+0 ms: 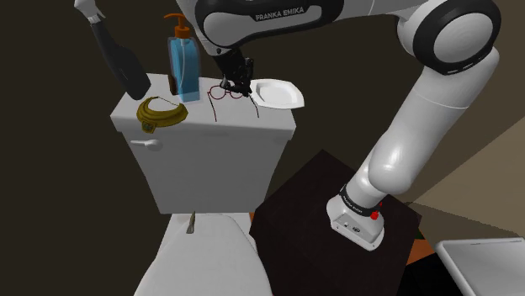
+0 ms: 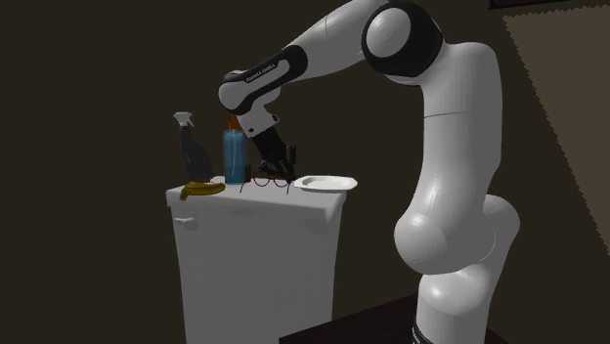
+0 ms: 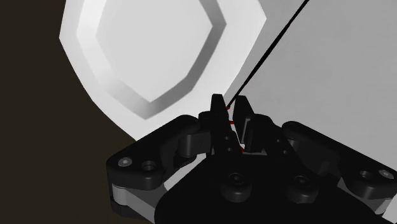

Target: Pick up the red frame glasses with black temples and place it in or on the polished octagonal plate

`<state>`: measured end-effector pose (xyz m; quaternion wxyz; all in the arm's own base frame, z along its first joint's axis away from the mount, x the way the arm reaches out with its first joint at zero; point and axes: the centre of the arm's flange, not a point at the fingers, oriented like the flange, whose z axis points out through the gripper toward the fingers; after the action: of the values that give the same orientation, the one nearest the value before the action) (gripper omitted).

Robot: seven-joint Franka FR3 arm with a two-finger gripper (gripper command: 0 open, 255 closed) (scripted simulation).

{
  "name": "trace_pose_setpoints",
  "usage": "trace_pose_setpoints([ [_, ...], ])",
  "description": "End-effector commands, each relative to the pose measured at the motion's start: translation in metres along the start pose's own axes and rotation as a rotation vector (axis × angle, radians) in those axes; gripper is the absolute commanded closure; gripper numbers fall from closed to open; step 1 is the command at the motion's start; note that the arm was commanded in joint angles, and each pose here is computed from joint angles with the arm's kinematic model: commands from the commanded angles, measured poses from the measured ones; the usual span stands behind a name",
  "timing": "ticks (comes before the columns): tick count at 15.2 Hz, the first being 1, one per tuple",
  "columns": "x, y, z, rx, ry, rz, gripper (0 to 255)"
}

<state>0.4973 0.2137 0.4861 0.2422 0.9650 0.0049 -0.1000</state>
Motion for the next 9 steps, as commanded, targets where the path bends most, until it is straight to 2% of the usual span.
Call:
trace_pose_setpoints([
  [1, 0.0, 0.0, 0.0, 0.0, 0.0, 0.0, 255],
  [4, 0.0, 0.0, 0.0, 0.0, 0.0, 0.0, 255],
  [9, -0.005, 0.012, -0.023, 0.0, 0.0, 0.0, 255],
])
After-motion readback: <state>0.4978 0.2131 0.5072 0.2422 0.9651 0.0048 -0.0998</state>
